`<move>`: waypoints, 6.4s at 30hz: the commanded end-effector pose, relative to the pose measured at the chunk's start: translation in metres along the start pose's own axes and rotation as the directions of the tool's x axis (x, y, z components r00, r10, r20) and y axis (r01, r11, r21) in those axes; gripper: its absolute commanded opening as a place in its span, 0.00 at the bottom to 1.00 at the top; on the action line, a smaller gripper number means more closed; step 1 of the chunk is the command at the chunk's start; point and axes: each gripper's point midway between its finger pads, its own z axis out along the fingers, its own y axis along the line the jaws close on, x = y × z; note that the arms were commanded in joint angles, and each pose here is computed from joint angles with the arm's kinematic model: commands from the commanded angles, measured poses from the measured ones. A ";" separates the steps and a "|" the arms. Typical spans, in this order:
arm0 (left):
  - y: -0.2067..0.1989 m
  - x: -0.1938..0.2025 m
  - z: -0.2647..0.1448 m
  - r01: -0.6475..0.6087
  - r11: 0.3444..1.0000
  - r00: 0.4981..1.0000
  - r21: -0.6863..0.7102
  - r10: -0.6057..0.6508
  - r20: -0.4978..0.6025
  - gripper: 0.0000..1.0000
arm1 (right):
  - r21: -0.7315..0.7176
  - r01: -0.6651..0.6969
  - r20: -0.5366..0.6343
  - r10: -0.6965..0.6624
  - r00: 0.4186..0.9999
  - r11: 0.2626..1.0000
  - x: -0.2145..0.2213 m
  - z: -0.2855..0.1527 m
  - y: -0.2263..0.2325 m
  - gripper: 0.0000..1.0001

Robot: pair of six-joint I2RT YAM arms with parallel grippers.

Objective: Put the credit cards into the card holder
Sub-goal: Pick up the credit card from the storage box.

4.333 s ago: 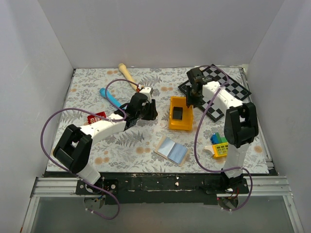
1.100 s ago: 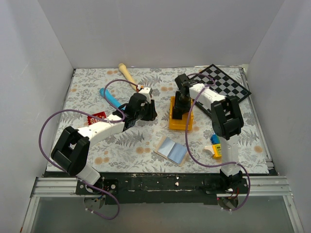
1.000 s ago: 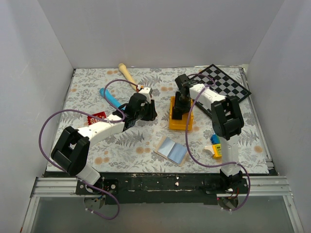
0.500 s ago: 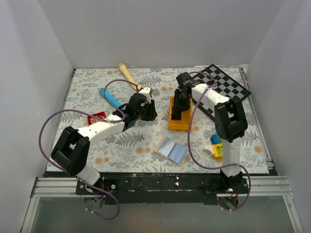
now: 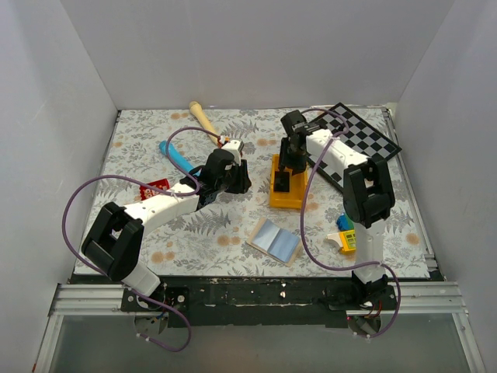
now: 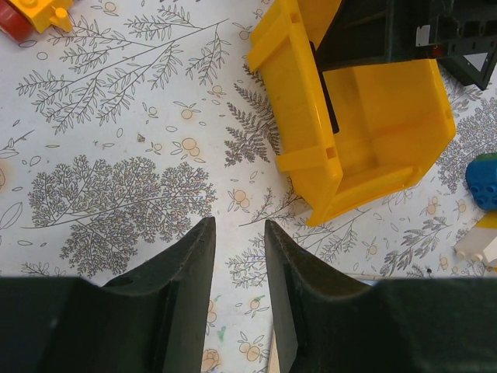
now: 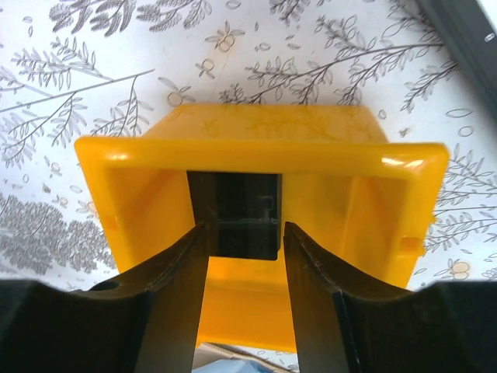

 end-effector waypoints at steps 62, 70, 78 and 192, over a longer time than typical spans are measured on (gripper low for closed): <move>-0.009 -0.007 -0.002 0.002 0.999 1.000 0.047 -0.002 0.004 0.30 | -0.146 -0.030 -0.036 0.025 0.999 0.989 0.006 0.007 0.025 0.55; -0.011 -0.008 -0.001 0.003 0.999 1.000 0.052 -0.003 0.005 0.30 | -0.161 -0.020 -0.020 0.017 1.000 0.987 0.003 -0.001 0.027 0.54; -0.012 -0.007 0.000 0.003 0.998 1.000 0.056 -0.003 0.000 0.30 | -0.170 -0.016 -0.016 0.013 1.000 0.985 0.004 -0.006 0.028 0.54; -0.007 -0.005 -0.003 0.009 0.999 1.000 0.034 -0.009 -0.002 0.29 | -0.489 0.080 0.062 -0.057 0.996 0.868 0.006 -0.038 0.075 0.01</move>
